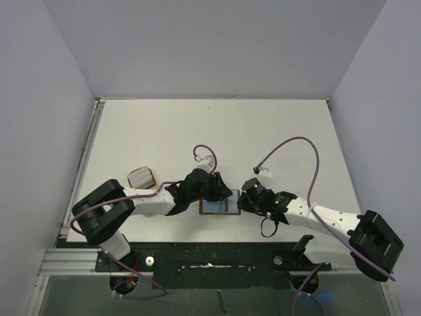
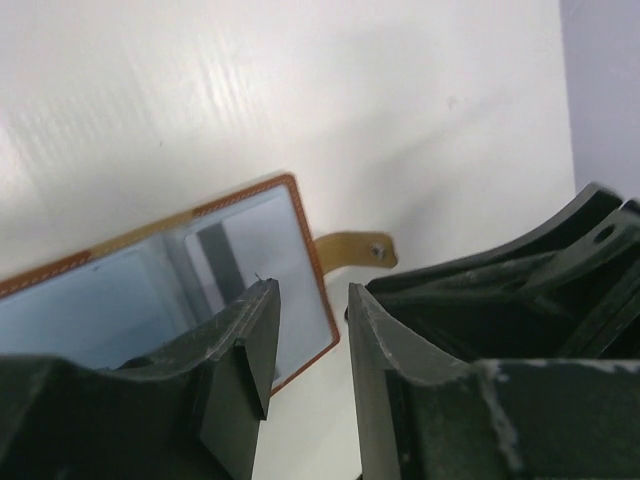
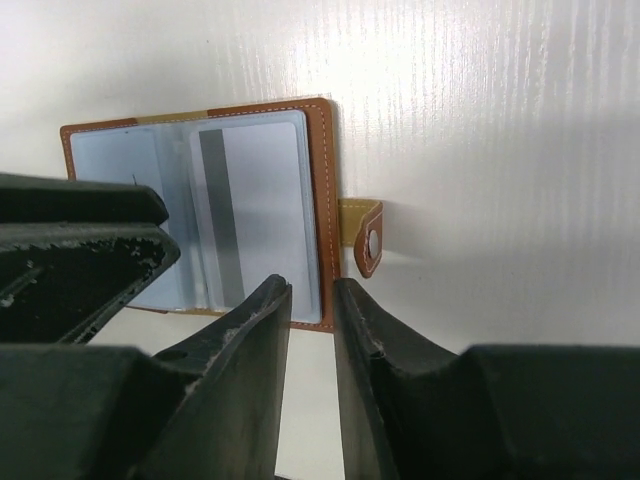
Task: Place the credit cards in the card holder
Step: Insert the credit card into the card holder, then pick up the credit card from the storage box.
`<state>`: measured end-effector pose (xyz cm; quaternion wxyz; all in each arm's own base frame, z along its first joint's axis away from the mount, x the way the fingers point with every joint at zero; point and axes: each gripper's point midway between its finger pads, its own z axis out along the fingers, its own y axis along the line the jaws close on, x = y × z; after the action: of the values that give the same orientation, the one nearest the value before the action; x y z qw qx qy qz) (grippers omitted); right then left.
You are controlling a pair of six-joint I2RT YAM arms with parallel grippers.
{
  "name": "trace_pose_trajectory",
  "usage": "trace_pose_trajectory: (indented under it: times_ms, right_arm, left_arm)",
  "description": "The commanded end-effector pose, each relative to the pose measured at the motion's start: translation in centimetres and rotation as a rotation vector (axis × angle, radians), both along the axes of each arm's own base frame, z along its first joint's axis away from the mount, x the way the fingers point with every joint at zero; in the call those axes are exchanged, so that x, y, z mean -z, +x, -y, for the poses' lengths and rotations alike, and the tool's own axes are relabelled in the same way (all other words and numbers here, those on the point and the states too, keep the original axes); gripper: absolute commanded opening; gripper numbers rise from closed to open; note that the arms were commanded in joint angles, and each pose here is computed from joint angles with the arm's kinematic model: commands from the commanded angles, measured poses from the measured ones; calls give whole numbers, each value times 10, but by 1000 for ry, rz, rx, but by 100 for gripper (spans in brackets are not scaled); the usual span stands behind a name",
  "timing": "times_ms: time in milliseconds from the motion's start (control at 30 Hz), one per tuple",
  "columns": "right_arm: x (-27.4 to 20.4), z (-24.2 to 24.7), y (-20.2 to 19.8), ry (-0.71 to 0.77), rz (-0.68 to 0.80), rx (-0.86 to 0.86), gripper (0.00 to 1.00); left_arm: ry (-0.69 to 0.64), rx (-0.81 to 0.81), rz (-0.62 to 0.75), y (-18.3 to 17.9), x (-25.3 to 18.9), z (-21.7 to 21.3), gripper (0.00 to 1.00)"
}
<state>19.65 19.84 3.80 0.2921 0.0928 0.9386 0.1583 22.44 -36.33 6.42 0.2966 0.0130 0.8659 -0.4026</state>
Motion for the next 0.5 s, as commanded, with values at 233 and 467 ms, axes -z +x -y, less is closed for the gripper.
trace_pose_trajectory:
  times_ms: [233, 467]
  right_arm:
    - [-58, -8, 19, 51, 138, -24, 38]
    - [-82, -10, 28, 49, 191, -46, 40]
  left_arm:
    - [234, -98, 198, 42, -65, -40, 51]
    - [573, -70, 331, 59, -99, -115, 51]
